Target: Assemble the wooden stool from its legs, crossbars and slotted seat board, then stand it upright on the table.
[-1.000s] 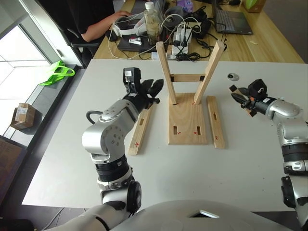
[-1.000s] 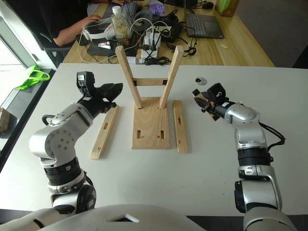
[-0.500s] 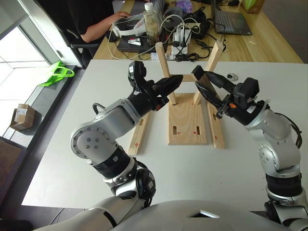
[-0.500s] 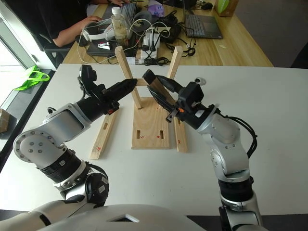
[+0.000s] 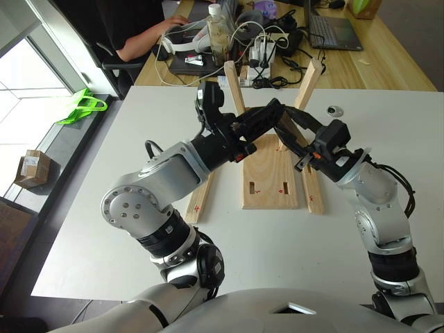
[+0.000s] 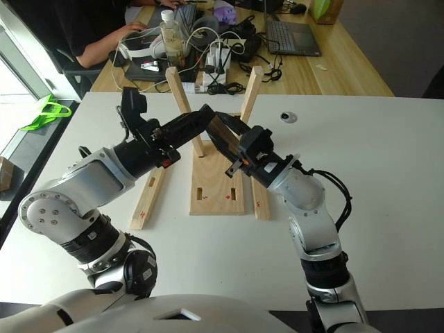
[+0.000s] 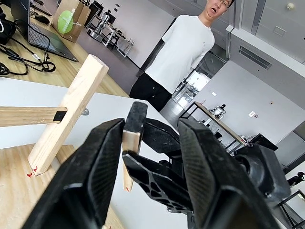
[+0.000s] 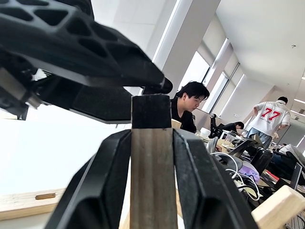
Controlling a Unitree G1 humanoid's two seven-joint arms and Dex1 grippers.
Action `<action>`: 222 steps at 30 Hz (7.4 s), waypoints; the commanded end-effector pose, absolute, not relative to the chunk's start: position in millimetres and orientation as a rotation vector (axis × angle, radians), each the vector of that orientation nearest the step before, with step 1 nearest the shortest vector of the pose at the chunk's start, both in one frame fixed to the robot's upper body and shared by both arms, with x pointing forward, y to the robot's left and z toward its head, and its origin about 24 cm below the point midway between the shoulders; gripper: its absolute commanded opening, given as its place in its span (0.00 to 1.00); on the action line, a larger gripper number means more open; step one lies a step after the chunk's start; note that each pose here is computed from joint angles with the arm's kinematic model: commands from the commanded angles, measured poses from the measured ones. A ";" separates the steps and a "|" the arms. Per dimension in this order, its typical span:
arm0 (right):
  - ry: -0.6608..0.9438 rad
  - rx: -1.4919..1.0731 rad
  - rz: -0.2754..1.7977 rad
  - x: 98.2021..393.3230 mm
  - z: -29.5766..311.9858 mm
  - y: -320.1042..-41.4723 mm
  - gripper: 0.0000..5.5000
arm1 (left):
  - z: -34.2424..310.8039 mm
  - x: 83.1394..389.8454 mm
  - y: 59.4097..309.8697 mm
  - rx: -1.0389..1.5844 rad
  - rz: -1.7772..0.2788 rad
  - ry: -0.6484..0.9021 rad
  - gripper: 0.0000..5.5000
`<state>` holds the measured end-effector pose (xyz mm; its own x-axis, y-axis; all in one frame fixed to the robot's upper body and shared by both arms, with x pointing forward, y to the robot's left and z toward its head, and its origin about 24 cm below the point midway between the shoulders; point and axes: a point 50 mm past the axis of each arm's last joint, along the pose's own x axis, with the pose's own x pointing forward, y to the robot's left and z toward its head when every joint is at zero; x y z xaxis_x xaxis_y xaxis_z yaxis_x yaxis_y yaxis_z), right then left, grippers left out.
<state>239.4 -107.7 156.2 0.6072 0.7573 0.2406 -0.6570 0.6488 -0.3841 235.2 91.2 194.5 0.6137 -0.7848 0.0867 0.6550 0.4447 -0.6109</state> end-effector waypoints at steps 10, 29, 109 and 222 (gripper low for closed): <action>-0.427 -0.211 0.905 231.7 163.9 -103.2 0.23 | 193.2 232.8 87.1 -0.608 -0.926 0.228 0.36; -0.390 -0.208 0.876 234.7 158.5 -108.7 0.23 | 188.3 236.6 92.5 -0.445 -0.836 0.184 0.36; -0.104 -0.065 -0.055 280.6 65.3 -187.6 0.23 | 131.6 269.3 139.1 0.011 0.031 -0.368 0.36; 0.733 -0.060 0.135 290.9 5.1 -203.6 0.32 | 53.2 262.7 127.8 -0.045 -0.100 0.391 0.23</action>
